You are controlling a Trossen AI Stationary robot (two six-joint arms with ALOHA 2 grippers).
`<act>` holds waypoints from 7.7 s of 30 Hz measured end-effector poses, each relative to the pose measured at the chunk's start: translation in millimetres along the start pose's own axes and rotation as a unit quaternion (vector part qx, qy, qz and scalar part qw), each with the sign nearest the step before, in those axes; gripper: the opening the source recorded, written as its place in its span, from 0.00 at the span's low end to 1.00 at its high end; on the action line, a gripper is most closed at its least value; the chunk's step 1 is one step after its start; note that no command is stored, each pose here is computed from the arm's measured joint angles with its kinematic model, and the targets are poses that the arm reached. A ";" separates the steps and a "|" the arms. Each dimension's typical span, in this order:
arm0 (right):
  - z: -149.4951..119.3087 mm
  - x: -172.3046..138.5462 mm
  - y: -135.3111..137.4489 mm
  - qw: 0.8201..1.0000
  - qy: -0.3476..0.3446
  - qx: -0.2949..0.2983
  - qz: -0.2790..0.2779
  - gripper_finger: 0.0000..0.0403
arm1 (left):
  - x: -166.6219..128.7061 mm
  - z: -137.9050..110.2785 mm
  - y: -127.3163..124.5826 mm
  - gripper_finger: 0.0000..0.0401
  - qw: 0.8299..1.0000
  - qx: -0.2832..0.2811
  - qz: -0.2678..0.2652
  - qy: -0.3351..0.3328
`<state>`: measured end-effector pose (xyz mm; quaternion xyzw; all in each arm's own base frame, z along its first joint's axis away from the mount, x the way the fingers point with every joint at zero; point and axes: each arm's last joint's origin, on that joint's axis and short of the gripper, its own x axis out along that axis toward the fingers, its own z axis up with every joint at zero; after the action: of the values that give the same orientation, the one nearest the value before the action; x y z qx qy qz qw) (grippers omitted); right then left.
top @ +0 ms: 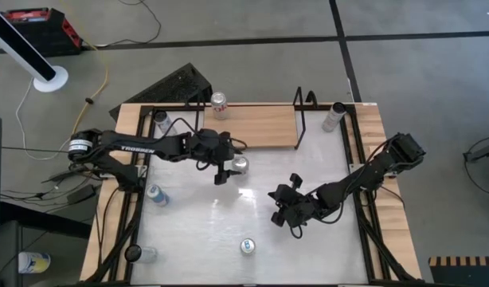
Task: Place canned beverage on shelf
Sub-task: Put the silver soda can on the shelf aligned with the other silver soda can, then put the right blue soda can on the shelf
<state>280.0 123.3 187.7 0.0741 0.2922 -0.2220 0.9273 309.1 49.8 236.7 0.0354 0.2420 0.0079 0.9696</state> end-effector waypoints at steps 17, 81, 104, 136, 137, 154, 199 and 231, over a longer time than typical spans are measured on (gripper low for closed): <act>0.1 0.3 -0.6 1.000 0.001 -0.001 -0.002 0.05 | 22.2 -12.6 10.2 0.86 1.000 -0.007 0.008 0.003; 0.7 1.8 -2.1 1.000 0.004 -0.004 -0.004 0.05 | -60.8 16.7 111.0 0.65 0.979 -0.093 0.178 0.028; 5.4 8.0 -7.9 1.000 0.006 -0.001 -0.010 0.05 | -55.9 -15.8 128.6 0.65 0.980 -0.091 0.169 0.059; 6.5 9.3 -9.4 1.000 0.005 0.001 -0.013 0.05 | -62.4 -19.0 127.3 0.69 0.976 -0.091 0.179 0.085; 6.5 9.3 -9.4 1.000 0.005 0.001 -0.013 0.05 | -62.4 -19.0 127.3 0.69 0.976 -0.091 0.178 0.085; 8.0 11.6 -11.8 1.000 0.006 0.001 -0.017 0.05 | -63.6 -15.2 128.7 0.86 0.975 -0.091 0.183 0.089; 43.6 21.3 -11.8 0.994 -0.107 0.023 0.020 0.10 | -195.8 11.1 93.1 0.87 0.852 -0.238 0.374 0.280; 63.4 -22.4 40.6 0.942 -0.177 -0.100 0.266 0.11 | -209.6 34.4 67.5 0.87 0.938 -0.253 0.173 0.161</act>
<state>314.3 150.8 252.8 0.0152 0.1135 0.0534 0.9920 140.3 108.0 370.2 -0.1716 0.3746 0.2424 0.8783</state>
